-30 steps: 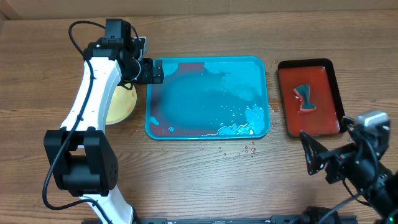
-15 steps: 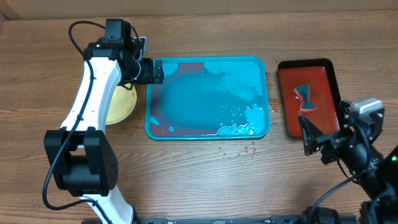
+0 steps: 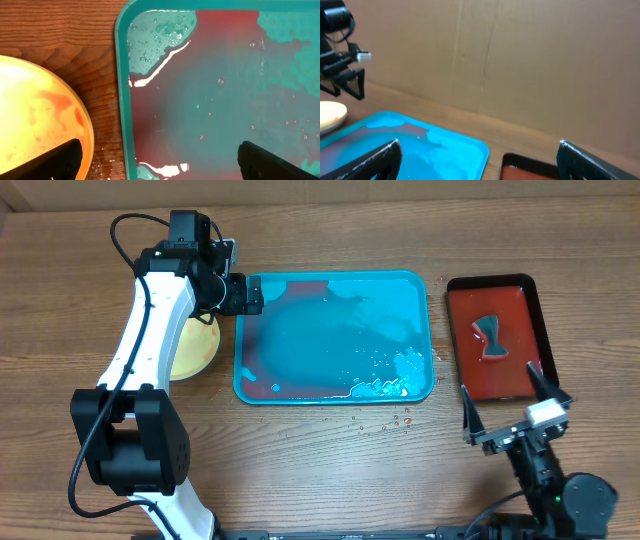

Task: Clean dirty plates on tray and stack at the side

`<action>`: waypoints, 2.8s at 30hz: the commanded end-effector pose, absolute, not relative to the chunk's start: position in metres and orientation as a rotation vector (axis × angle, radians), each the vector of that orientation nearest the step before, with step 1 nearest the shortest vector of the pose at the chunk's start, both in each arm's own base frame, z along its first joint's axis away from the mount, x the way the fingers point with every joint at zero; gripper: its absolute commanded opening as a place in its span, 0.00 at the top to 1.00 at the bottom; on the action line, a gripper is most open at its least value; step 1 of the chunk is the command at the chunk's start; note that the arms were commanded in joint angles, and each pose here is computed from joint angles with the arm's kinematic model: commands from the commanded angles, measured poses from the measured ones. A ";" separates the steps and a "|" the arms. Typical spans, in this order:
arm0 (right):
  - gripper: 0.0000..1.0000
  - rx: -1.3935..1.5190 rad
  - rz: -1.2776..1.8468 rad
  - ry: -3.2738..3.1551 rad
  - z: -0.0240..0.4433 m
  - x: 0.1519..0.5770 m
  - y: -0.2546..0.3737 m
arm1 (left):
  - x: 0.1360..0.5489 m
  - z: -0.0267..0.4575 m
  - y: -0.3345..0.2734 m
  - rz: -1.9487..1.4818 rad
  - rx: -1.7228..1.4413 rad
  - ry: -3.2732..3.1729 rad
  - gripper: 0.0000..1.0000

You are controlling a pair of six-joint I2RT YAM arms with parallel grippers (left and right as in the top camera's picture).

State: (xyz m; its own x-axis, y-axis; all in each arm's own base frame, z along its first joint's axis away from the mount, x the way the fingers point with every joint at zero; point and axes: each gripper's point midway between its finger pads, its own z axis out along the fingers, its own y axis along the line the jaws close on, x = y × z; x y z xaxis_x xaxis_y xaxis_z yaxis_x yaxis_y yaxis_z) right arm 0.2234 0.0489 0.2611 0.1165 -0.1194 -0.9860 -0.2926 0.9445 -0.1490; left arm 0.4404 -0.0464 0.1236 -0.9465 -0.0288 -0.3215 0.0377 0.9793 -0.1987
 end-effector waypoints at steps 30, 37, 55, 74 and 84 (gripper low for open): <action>0.00 -0.161 0.120 1.568 0.174 0.244 0.027 | 0.444 0.135 -0.049 -0.298 0.031 2.765 0.00; 0.00 -0.160 0.120 1.568 0.174 0.244 0.027 | 0.445 0.135 -0.049 -0.298 0.031 2.764 0.00; 0.00 -0.161 0.120 1.568 0.174 0.244 0.027 | 0.444 0.135 -0.049 -0.298 0.032 2.765 0.00; 0.00 -0.160 0.120 1.568 0.174 0.244 0.027 | 0.444 0.140 -0.049 -0.297 0.033 2.755 0.00; 0.00 -0.161 0.120 1.568 0.174 0.244 0.027 | 0.420 0.258 -0.048 -0.282 0.067 2.471 0.00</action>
